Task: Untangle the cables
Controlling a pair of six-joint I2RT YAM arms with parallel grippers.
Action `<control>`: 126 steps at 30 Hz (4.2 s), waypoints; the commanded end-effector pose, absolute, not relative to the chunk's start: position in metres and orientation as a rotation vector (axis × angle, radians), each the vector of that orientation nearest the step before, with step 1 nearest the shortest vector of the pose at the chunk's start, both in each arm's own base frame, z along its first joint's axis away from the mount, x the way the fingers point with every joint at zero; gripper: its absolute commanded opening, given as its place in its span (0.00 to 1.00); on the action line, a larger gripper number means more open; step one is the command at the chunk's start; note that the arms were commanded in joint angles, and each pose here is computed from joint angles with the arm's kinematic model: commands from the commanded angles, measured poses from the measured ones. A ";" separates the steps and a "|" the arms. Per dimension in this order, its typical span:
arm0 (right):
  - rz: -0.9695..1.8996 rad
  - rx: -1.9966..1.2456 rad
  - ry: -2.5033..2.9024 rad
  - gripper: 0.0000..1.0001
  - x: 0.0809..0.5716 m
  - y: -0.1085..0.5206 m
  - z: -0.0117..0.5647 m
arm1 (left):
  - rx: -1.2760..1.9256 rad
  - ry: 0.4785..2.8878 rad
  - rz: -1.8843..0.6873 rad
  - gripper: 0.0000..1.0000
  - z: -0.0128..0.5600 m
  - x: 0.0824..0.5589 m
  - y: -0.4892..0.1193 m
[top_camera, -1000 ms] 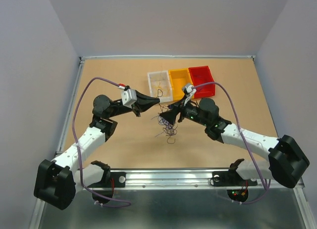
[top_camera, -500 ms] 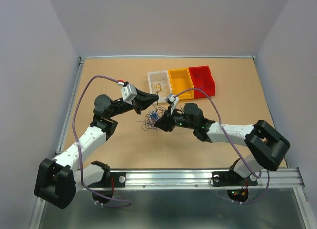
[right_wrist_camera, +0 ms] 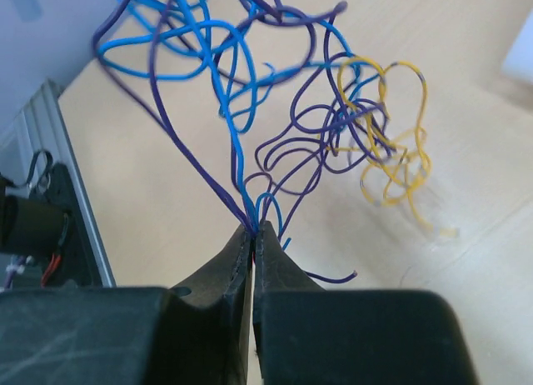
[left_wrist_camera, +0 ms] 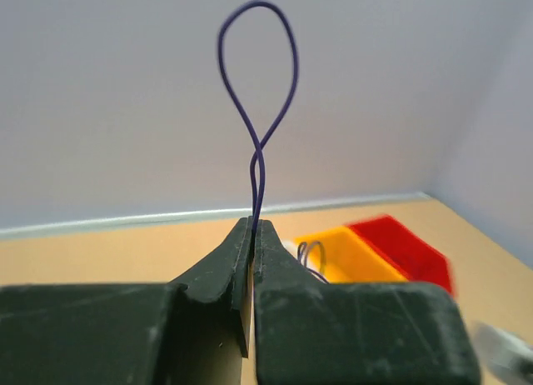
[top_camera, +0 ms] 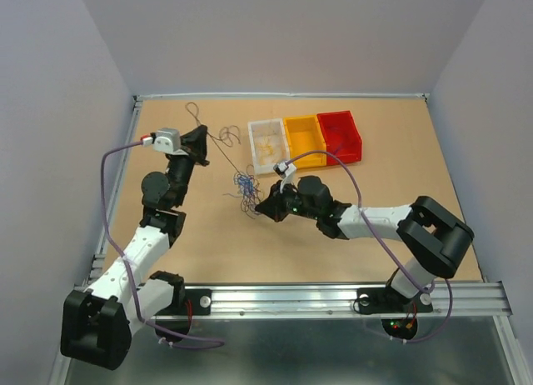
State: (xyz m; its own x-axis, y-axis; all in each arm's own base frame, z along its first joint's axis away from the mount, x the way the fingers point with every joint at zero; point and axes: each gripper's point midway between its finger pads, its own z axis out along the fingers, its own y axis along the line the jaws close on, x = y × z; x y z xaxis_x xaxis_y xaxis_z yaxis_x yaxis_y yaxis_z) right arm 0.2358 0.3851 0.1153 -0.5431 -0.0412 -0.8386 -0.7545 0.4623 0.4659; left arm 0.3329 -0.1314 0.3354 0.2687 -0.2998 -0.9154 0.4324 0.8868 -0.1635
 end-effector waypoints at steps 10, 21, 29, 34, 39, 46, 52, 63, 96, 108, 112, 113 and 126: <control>0.874 -0.194 1.635 0.01 0.266 0.296 0.243 | -0.380 1.220 -0.291 0.00 0.324 0.400 -0.002; 0.837 -0.053 1.342 0.00 0.222 0.199 0.355 | -0.451 1.304 -0.144 0.00 0.283 0.439 0.037; 0.853 -0.030 1.244 0.00 0.195 0.164 0.389 | -0.454 1.307 -0.051 0.00 0.275 0.444 0.051; 0.858 -0.014 1.204 0.01 0.183 0.146 0.404 | -0.465 1.311 -0.013 0.00 0.272 0.447 0.057; 0.849 0.060 1.099 0.00 0.159 0.102 0.434 | -0.472 1.387 -0.020 0.00 0.250 0.465 0.061; 0.856 0.118 1.017 0.01 0.132 0.060 0.454 | -0.476 1.412 0.001 0.00 0.241 0.474 0.069; 0.872 0.088 1.032 0.01 0.129 0.065 0.453 | -0.490 1.433 0.048 0.00 0.230 0.479 0.081; 0.893 -0.014 1.125 0.01 0.143 0.103 0.439 | -0.379 1.430 -0.048 0.00 0.247 0.479 0.060; 0.996 -0.688 1.265 0.97 0.191 0.299 0.348 | 0.929 0.831 -1.067 0.00 0.491 0.184 -0.245; 1.094 -0.912 1.298 0.74 0.219 0.383 0.303 | 0.810 0.718 -1.055 0.00 0.570 0.165 -0.235; 1.163 -0.939 1.379 0.57 0.217 0.399 0.257 | 0.733 0.764 -1.037 0.00 0.594 0.187 -0.236; 1.153 -0.920 1.408 0.45 0.220 0.400 0.247 | 0.725 0.780 -1.033 0.00 0.595 0.197 -0.240; 1.125 -0.672 1.890 0.00 0.218 0.376 0.117 | 0.273 0.624 -0.656 0.00 0.728 0.200 -0.144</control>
State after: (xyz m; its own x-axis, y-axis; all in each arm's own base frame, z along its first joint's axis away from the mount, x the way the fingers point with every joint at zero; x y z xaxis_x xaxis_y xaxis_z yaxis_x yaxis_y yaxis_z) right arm 0.2215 0.3885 0.1345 -0.4374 -0.0930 -0.8944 -0.8429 0.3889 0.3718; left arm 0.2130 -0.2070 0.6590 0.4471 -0.4602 -0.7671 0.8160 0.5610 0.1391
